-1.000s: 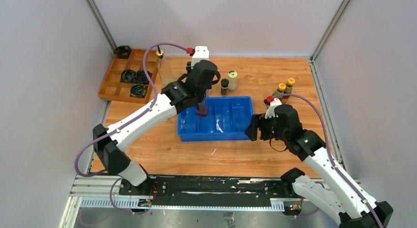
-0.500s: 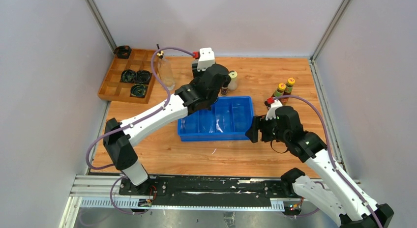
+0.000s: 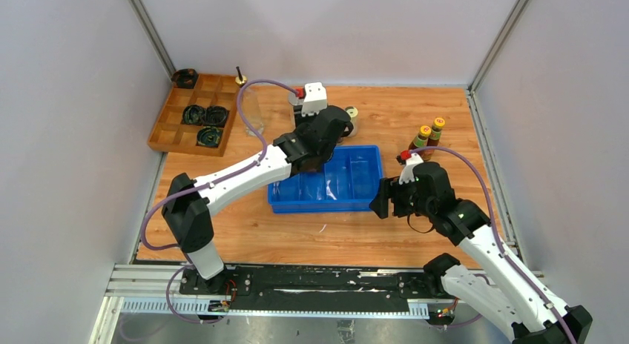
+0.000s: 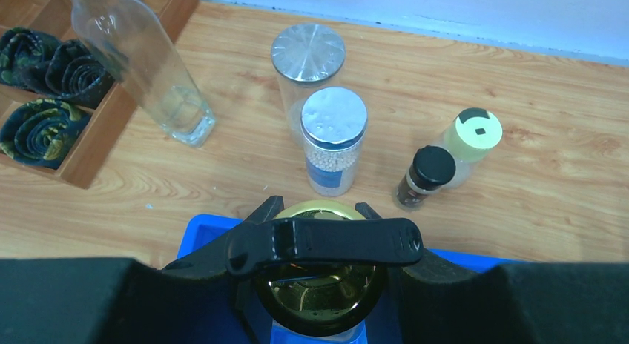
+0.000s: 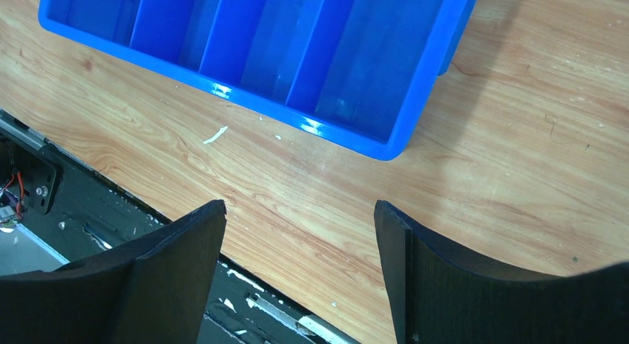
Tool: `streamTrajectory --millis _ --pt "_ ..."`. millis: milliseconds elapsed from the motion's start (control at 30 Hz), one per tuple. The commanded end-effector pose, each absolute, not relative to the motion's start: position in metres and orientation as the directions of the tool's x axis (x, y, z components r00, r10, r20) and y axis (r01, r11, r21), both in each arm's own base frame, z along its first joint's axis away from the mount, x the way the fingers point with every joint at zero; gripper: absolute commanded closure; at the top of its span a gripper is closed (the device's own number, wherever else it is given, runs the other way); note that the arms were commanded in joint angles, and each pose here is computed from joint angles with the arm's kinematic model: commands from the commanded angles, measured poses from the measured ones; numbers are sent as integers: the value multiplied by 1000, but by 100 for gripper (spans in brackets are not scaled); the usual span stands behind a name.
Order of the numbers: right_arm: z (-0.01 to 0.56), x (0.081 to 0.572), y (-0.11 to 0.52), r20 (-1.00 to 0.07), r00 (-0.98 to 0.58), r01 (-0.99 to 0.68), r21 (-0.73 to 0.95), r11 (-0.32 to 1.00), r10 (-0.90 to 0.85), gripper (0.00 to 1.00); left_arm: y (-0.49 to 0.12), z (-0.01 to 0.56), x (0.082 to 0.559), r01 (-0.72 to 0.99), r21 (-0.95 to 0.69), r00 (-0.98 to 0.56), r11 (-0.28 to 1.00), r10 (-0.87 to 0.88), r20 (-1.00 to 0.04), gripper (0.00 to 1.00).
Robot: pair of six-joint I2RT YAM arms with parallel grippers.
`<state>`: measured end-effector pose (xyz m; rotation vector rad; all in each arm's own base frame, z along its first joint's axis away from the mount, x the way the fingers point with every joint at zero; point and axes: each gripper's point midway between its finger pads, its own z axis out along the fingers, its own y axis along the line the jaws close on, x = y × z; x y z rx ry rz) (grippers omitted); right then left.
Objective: Organize the condiment bottles
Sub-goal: Place the bottle in the storage box.
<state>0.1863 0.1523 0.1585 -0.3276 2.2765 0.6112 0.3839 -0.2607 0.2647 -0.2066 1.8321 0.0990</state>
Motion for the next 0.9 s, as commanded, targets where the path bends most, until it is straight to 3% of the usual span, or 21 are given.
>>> streamTrajectory --millis 0,567,867 --pt "154 179 155 -713 -697 -431 330 840 -77 21 -263 278 389 -240 -154 -158 958 -195 -968 73" --pt "148 179 155 -705 -705 -424 335 841 -75 21 -271 241 394 -230 -124 -181 965 -168 -969 68" --pt "148 178 156 -703 -707 -427 338 839 -76 21 -268 243 391 -233 -109 -198 966 -157 -967 37"
